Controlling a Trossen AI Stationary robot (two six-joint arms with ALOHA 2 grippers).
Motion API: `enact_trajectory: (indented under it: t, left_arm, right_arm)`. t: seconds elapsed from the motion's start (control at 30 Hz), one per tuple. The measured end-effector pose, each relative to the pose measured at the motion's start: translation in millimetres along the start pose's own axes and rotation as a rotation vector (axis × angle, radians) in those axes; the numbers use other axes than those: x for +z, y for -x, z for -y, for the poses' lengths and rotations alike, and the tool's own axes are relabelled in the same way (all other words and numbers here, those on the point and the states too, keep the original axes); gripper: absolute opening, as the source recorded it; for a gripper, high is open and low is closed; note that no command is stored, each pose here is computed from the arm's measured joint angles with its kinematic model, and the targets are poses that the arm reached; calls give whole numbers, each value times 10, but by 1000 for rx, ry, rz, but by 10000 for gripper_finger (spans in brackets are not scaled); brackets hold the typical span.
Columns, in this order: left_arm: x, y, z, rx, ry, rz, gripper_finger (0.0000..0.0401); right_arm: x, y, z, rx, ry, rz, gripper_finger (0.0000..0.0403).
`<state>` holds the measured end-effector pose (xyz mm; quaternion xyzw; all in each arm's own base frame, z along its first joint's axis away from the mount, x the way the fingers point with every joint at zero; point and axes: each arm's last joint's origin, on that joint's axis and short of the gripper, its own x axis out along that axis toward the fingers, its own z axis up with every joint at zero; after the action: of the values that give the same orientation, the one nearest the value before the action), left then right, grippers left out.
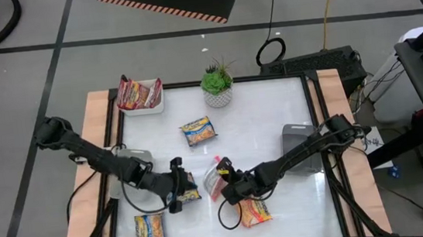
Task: Sort Maruchan noodles
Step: Put the top orange noodle pack into the black bin
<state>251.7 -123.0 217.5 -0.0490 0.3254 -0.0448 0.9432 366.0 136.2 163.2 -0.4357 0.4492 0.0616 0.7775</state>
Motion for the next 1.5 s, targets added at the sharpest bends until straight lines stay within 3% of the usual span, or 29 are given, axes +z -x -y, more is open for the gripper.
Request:
enact_trajectory:
  t: [0.2,0.37,0.67,0.83,1.0,1.33,1.5]
  left_arm:
    - [36,0,-83,14,7,4,3]
    - [12,3,-71,1,19,-20,3]
    - [-11,70,28,-52,24,-27,3]
    - [-10,85,60,-63,29,-17,3]
    - [8,86,70,-71,34,2,3]
    - [38,88,82,-84,42,32,3]
    - [56,89,89,-93,43,50,3]
  right_arm:
    - [17,1,1,-9,-15,13,14]
    - [51,123,112,-62,-106,61,9]
    - [-61,826,512,-93,-466,189,2]
    - [-343,1316,751,-74,-829,215,1]
    - [-786,1669,855,28,-1225,94,1]
    - [-1456,2088,688,189,-1383,-369,0]
    - [-1621,2175,615,161,-1406,-572,0]
